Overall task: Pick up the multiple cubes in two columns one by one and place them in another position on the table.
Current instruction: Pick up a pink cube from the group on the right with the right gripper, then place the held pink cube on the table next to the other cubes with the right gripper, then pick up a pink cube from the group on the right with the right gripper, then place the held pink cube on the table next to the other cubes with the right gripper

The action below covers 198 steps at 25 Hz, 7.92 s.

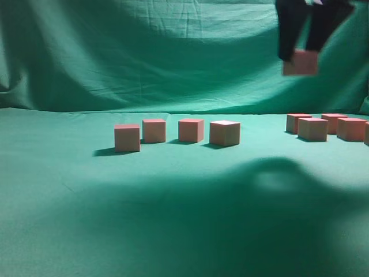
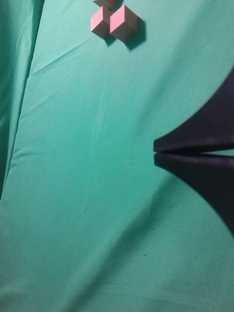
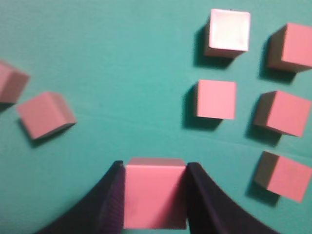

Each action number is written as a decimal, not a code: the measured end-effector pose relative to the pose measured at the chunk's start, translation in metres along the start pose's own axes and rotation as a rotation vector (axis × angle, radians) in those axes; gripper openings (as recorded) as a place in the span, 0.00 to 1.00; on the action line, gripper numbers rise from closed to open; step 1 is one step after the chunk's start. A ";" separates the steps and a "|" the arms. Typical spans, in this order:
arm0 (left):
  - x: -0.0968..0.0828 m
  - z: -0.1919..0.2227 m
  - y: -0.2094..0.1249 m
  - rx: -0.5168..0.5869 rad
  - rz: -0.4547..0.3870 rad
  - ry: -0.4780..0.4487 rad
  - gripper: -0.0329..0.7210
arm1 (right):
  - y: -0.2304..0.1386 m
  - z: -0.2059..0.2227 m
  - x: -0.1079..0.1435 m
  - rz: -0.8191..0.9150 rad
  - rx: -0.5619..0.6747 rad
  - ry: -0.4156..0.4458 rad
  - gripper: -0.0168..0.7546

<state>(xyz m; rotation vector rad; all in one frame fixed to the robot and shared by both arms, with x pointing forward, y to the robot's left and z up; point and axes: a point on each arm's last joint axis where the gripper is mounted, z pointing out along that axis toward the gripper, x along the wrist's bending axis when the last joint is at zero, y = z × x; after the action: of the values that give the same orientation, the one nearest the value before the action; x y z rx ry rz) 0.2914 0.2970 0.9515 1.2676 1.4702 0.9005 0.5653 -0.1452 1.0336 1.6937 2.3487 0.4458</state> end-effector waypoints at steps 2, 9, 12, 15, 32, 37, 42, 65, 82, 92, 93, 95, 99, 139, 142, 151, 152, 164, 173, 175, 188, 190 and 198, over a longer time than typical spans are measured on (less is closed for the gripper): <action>0.000 0.000 0.000 0.000 0.000 0.000 0.04 | -0.002 -0.015 0.025 -0.073 -0.008 0.028 0.38; 0.000 0.000 0.000 0.000 0.000 0.000 0.04 | -0.025 -0.012 0.112 -0.294 0.020 0.144 0.38; 0.000 0.000 0.000 0.000 0.000 0.000 0.04 | -0.027 -0.001 0.140 -0.355 0.028 0.167 0.38; 0.000 0.000 0.000 0.000 0.000 0.000 0.04 | -0.021 0.014 0.161 -0.391 0.043 0.174 0.38; 0.000 0.000 0.000 0.000 0.000 0.000 0.04 | -0.003 0.079 0.189 -0.439 0.138 0.137 0.38; 0.000 0.000 0.000 0.000 0.000 0.000 0.04 | -0.002 0.082 0.189 -0.442 0.117 0.139 0.38; 0.000 0.000 0.000 0.000 0.000 0.000 0.04 | -0.002 0.082 0.190 -0.442 0.117 0.139 0.38; 0.000 0.000 0.000 0.000 0.000 0.000 0.04 | 0.058 -0.040 0.175 -0.499 -0.119 -0.005 0.73; 0.000 0.000 0.000 0.000 0.000 0.000 0.04 | 0.024 -0.121 -0.050 0.069 -0.103 -0.204 0.73; 0.000 0.000 0.000 0.000 0.000 0.000 0.04 | -0.042 -0.010 -0.096 0.308 0.072 -0.141 0.73; 0.000 0.000 0.000 0.000 0.000 0.000 0.04 | -0.043 -0.005 -0.096 0.311 0.058 -0.140 0.73; 0.000 0.000 0.000 0.000 0.000 0.000 0.04 | -0.046 0.008 -0.097 0.313 0.052 -0.136 0.73; 0.000 0.000 0.000 0.000 0.000 0.000 0.04 | -0.043 0.034 -0.098 0.311 0.055 -0.129 0.73; 0.000 0.000 0.000 0.000 0.000 0.000 0.04 | -0.041 -0.038 0.033 -0.227 0.027 0.087 0.36; 0.000 0.000 0.000 0.000 0.000 0.000 0.04 | -0.047 -0.032 0.071 -0.400 0.000 0.176 0.36; 0.000 0.000 0.000 0.000 0.000 0.000 0.04 | -0.056 0.019 0.126 -0.671 0.010 0.260 0.36; 0.000 0.000 0.000 0.000 0.000 0.000 0.04 | -0.056 0.025 0.128 -0.676 0.022 0.259 0.36; 0.000 0.000 0.000 0.000 0.000 0.000 0.04 | -0.046 0.063 0.140 -0.703 0.069 0.254 0.36; 0.000 0.000 0.000 0.000 0.000 0.000 0.04 | -0.046 0.082 0.142 -0.756 0.057 0.246 0.36; 0.000 0.000 0.000 0.000 0.000 0.000 0.04 | -0.045 0.082 0.142 -0.762 0.058 0.246 0.36; 0.000 0.000 0.000 0.000 0.000 0.000 0.04 | -0.018 0.051 0.155 -0.750 0.117 0.292 0.82; 0.000 0.000 0.000 0.000 0.000 0.000 0.04 | -0.008 0.034 0.156 -0.741 0.134 0.292 0.82; 0.000 0.000 0.000 0.000 0.000 0.000 0.04 | 0.027 -0.016 0.146 -0.644 0.077 0.101 0.82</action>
<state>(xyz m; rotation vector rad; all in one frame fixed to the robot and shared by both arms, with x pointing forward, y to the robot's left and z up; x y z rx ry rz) 0.2914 0.2970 0.9515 1.2676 1.4702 0.9005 0.5380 -0.0009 1.0589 0.8603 2.8222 0.3225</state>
